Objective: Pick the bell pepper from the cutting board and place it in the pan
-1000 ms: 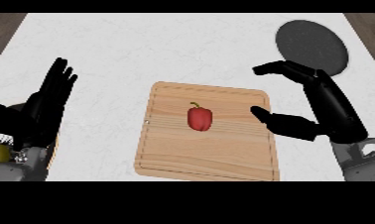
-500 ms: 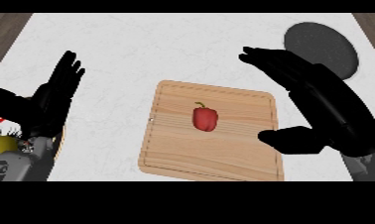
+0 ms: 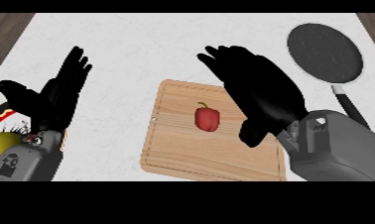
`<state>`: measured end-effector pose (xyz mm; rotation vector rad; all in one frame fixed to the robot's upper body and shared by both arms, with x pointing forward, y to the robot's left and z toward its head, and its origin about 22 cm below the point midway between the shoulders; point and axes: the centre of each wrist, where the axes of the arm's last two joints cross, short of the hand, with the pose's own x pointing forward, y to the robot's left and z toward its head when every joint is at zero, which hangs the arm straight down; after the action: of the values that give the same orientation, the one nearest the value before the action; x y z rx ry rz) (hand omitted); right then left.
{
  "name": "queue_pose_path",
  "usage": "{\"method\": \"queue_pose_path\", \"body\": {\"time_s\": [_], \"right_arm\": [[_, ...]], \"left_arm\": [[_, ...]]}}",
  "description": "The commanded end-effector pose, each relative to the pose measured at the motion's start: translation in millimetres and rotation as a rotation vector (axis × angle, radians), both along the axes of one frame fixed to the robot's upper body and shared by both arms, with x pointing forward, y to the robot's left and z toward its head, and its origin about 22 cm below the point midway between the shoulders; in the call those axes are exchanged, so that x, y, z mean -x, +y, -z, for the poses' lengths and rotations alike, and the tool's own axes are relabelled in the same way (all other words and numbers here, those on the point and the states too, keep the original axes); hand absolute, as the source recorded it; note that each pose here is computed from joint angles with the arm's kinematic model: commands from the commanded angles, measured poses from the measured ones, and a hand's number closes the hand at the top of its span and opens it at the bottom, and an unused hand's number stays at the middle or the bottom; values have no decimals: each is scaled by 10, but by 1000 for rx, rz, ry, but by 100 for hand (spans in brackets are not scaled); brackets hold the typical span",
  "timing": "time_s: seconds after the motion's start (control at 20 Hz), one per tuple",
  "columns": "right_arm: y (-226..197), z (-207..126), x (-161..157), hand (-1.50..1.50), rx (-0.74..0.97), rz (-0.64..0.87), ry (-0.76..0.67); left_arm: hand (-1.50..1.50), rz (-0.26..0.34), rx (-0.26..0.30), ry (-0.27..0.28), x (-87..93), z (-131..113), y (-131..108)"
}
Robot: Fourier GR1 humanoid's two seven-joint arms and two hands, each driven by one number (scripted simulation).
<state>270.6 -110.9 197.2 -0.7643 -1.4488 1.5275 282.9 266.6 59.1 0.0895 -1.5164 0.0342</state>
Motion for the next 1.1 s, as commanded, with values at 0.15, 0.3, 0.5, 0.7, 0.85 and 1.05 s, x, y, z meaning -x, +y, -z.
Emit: {"method": "queue_pose_path", "body": {"time_s": [0.15, 0.3, 0.5, 0.7, 0.85, 1.05], "right_arm": [[478, 245, -77, -150, 312, 33, 243], [571, 283, 59, -150, 353, 12, 284], [738, 231, 143, -150, 384, -4, 253], [727, 258, 208, -150, 527, 12, 178], [861, 342, 233, -150, 548, 28, 128], [933, 363, 326, -150, 519, 28, 114]], "left_arm": [[0, 6, -11, -9, 1, 19, 102], [0, -4, -4, -2, 68, -5, 54], [0, 3, -3, -5, 92, 118, -69], [0, -28, -3, -3, -23, -81, 42], [0, -8, -5, 11, 103, 105, -8], [0, 2, 8, 15, 22, 115, -108]]}}
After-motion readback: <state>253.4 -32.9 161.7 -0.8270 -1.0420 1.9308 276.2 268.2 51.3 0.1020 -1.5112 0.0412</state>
